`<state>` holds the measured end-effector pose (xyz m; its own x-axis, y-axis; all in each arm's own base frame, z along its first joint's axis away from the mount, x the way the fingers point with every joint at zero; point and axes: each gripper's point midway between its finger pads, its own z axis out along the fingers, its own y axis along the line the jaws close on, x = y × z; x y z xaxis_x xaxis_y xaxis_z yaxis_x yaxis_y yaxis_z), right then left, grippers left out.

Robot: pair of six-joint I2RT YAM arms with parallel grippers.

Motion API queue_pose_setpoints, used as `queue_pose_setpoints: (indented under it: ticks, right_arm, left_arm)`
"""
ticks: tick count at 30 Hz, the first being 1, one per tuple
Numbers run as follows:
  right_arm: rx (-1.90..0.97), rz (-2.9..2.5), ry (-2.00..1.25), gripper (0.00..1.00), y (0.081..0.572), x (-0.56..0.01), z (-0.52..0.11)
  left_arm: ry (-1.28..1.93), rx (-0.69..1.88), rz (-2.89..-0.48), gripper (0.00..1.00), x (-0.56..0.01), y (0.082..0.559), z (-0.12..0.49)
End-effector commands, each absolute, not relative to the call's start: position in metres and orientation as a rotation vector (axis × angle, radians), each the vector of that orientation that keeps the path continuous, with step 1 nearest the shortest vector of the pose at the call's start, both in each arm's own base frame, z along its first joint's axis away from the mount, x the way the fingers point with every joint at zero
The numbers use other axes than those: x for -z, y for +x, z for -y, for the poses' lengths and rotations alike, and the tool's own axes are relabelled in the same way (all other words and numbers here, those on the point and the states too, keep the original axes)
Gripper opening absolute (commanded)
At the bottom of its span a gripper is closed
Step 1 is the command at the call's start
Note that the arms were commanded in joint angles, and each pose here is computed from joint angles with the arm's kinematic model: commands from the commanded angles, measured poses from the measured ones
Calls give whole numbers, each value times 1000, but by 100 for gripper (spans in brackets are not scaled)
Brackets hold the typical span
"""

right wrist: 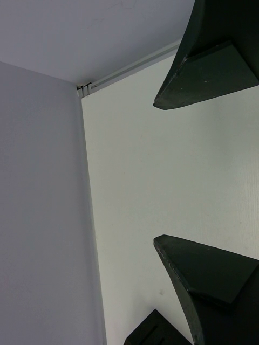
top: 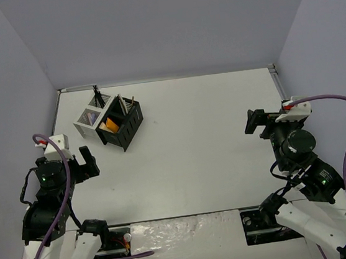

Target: Organize the makeup

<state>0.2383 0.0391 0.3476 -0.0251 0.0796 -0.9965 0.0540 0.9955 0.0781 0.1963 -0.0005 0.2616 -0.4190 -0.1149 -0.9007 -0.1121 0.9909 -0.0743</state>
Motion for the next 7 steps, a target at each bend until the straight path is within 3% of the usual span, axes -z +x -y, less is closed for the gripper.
queue_pose_setpoints:
  ticks: [1,7]
  right_arm:
    - [-23,-1551,137,100,240,-360,-37]
    - [-25,-1550,139,100,240,-360,-37]
  left_arm:
    - [-171,49,-1934,97,-281,209,6]
    - [-169,55,-1932,97,-282,208,7]
